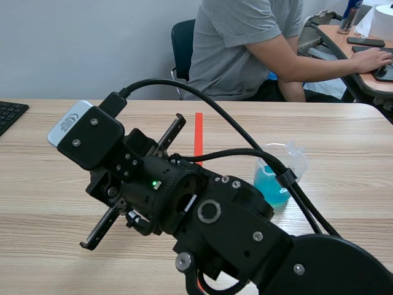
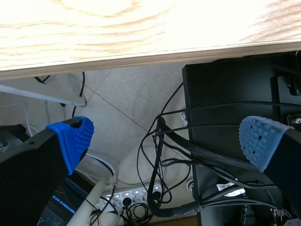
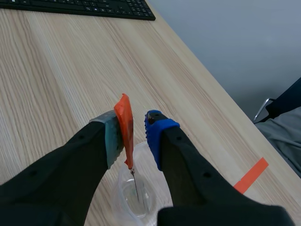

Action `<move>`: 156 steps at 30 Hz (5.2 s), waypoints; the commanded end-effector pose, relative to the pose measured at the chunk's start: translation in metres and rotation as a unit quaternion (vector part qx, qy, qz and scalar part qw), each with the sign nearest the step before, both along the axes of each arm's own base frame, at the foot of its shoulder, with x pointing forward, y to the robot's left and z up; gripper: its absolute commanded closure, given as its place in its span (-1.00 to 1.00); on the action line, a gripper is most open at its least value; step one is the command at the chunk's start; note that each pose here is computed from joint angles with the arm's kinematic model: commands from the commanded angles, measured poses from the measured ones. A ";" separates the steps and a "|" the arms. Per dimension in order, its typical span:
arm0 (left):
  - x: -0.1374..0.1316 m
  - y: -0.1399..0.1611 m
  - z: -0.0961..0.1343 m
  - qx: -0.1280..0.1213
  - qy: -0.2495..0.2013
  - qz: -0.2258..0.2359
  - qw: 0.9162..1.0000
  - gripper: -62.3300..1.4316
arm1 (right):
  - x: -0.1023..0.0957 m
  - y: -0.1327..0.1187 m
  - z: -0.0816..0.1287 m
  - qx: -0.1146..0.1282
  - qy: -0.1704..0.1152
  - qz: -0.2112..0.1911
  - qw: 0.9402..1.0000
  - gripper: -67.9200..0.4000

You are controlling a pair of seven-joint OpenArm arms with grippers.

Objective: Do the redox reaction experiment.
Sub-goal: 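Lift the metal plate out of the left beaker, then move the plate over the blue solution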

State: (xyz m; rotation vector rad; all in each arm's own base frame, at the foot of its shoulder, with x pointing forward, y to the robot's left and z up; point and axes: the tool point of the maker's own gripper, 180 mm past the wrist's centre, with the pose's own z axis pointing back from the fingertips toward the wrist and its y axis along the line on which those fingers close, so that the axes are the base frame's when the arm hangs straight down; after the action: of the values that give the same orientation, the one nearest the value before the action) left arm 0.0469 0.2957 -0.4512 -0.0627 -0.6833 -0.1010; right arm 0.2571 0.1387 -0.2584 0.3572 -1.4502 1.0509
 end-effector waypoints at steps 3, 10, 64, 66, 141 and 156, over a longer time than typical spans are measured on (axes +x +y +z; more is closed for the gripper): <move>0.004 -0.002 0.003 -0.005 -0.011 0.001 1.000 -1.00 | 0.006 0.000 0.010 0.009 -0.015 -0.003 1.000 0.79; 0.004 -0.002 0.003 -0.005 -0.011 0.001 1.000 -1.00 | 0.019 -0.015 0.006 -0.003 -0.012 -0.029 1.000 0.94; 0.000 -0.003 0.003 -0.006 -0.007 0.003 1.000 0.82 | 0.032 -0.090 0.143 0.065 -0.009 -0.044 0.997 0.94; 0.000 -0.003 0.003 -0.006 -0.007 0.003 1.000 0.82 | 0.032 -0.097 0.146 0.066 -0.011 -0.046 0.997 0.94; 0.000 0.010 0.006 0.016 -0.009 0.008 1.000 0.82 | 0.083 -0.249 0.150 0.056 0.020 -0.006 0.998 0.94; 0.053 0.035 0.085 0.024 -0.108 -0.063 0.992 0.82 | 0.083 -0.249 0.150 0.054 0.020 -0.006 0.998 0.94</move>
State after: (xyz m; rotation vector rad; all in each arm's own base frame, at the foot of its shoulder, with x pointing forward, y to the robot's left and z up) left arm 0.0906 0.3308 -0.3716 -0.0470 -0.8583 -0.2482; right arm 0.3382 -0.1097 -0.1216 0.4518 -1.4387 0.9437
